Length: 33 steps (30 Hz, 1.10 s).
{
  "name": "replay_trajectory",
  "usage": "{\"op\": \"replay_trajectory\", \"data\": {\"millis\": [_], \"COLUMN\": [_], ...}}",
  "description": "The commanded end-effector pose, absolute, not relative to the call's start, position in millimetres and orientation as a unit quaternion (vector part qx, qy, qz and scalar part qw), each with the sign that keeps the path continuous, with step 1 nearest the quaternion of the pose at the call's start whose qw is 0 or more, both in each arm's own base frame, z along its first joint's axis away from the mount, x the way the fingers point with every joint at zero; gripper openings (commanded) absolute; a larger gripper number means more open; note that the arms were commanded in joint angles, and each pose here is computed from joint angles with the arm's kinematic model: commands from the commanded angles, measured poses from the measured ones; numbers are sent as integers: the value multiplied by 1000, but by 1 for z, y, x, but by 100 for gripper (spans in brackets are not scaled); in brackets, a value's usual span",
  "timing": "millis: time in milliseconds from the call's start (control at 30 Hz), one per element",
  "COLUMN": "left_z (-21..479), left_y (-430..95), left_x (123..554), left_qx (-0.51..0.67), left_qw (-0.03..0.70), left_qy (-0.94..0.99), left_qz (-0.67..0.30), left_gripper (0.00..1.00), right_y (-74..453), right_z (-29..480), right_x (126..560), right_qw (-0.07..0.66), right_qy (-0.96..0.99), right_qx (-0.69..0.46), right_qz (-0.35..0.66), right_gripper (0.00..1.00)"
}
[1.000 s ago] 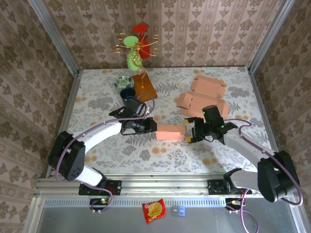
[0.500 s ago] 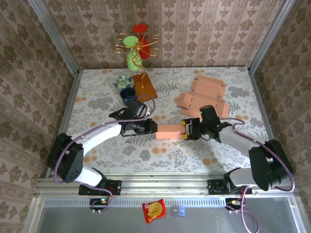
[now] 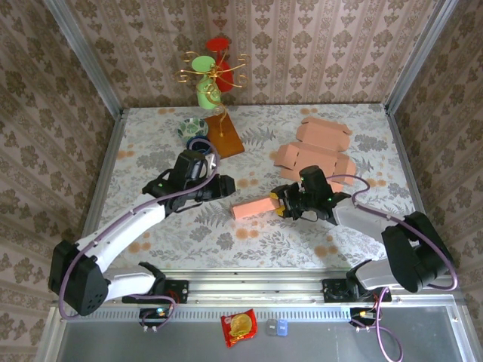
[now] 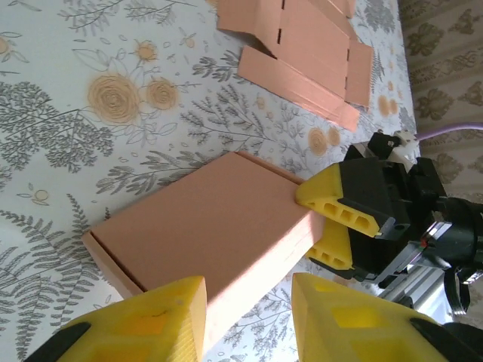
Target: Fold the paper box
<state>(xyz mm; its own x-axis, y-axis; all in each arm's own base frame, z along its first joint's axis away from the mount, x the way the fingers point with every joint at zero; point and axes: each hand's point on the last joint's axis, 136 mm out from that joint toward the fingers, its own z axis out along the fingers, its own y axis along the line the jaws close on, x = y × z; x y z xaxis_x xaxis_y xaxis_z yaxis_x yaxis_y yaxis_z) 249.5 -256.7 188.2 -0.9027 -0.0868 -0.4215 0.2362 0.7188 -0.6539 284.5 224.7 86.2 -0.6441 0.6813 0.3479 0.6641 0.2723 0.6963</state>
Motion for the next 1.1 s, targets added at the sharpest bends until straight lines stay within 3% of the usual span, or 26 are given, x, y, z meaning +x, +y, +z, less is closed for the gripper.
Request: {"op": "replay_trajectory", "data": {"millis": [0,133,333,633,733,1067], "left_z": [176,164,147,130,129,147], "left_y": [-253,-251,-250,-266,-274,-286], "left_x": [250,246,234,210,209,198], "left_qx": [27,25,33,136,154,213], "left_qw": [205,191,162,141,149,193], "left_qy": [906,910,915,914,910,879], "left_qz": [-369,-368,-369,-355,-356,-380], "left_gripper": [35,34,33,32,32,31], "right_y": [215,201,186,166,172,188], "right_z": [56,40,52,90,77,56], "right_x": [268,248,236,248,248,258], "right_qw": [5,-10,-4,58,36,2], "right_qy": [835,869,902,968,972,969], "right_qx": [404,377,324,76,1,-50], "right_qz": [374,320,287,234,230,242], "right_gripper": [53,62,67,66,65,67]}}
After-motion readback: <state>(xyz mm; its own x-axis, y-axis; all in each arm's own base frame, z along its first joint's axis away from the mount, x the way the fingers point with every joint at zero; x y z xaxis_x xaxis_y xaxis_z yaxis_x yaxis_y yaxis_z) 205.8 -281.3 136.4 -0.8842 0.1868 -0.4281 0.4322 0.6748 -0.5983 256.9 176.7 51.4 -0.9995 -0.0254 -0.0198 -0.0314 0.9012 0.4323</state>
